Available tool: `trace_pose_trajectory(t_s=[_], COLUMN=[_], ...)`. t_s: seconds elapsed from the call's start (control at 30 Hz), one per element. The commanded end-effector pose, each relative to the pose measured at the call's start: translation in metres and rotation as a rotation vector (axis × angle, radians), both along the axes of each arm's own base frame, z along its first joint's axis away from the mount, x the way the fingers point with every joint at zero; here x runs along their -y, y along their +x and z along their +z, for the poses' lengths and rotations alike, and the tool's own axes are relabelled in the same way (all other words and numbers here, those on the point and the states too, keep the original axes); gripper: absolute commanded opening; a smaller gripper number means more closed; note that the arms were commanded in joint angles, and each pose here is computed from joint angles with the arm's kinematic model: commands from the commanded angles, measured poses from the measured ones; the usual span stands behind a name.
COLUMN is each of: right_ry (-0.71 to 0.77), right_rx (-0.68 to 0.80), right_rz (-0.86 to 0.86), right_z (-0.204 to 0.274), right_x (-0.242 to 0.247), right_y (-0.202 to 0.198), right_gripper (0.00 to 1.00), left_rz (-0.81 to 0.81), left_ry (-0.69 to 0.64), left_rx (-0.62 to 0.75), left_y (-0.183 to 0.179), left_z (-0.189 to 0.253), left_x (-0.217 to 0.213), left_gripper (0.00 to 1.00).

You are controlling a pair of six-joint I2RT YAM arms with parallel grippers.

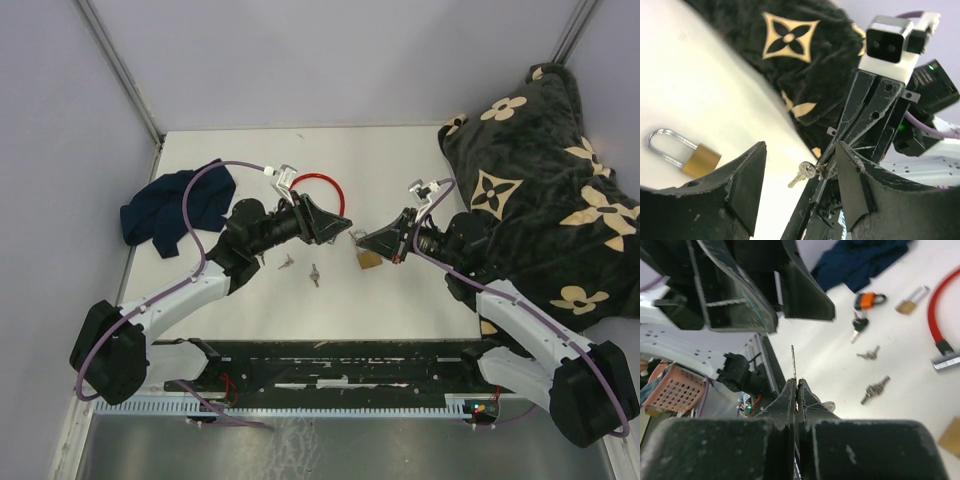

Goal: Unlock with the key

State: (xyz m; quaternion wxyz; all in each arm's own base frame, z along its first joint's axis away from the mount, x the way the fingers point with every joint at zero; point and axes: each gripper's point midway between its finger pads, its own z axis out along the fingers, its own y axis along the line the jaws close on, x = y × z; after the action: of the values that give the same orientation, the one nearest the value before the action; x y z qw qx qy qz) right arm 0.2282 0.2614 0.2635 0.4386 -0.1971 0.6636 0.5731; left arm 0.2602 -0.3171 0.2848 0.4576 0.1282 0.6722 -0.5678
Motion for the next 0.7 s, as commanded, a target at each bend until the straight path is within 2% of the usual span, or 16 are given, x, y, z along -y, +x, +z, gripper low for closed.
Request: trace_pose_trajectory(t_s=[0.0, 0.17, 0.3, 0.53, 0.57, 0.67], right_ry=[-0.072, -0.184, -0.225, -0.261, -0.270, -0.281], right_rx=[-0.056, -0.098, -0.102, -0.103, -0.103, -0.087], right_rz=[-0.170, -0.362, -0.463, -0.554, -0.574, -0.625], right_z=[-0.030, -0.066, -0.081, -0.097, -0.102, -0.107], right_x=[0.020, 0.051, 0.068, 0.086, 0.090, 0.100], right_y=[0.012, 0.018, 0.021, 0.022, 0.022, 0.022], right_gripper=[0.02, 0.02, 0.02, 0.02, 0.02, 0.02], left_rz=[0.128, 0.225, 0.210, 0.261, 0.266, 0.288], left_ry=[0.134, 0.279, 0.415, 0.659, 0.697, 0.772], left_rx=[-0.140, -0.361, -0.498, -0.600, -0.617, -0.643], left_y=[0.017, 0.020, 0.014, 0.017, 0.017, 0.020], left_z=[-0.025, -0.082, -0.129, -0.175, -0.181, -0.195], left_x=[-0.013, -0.024, -0.014, 0.013, 0.015, 0.025], left_gripper=[0.67, 0.72, 0.72, 0.75, 0.91, 0.95])
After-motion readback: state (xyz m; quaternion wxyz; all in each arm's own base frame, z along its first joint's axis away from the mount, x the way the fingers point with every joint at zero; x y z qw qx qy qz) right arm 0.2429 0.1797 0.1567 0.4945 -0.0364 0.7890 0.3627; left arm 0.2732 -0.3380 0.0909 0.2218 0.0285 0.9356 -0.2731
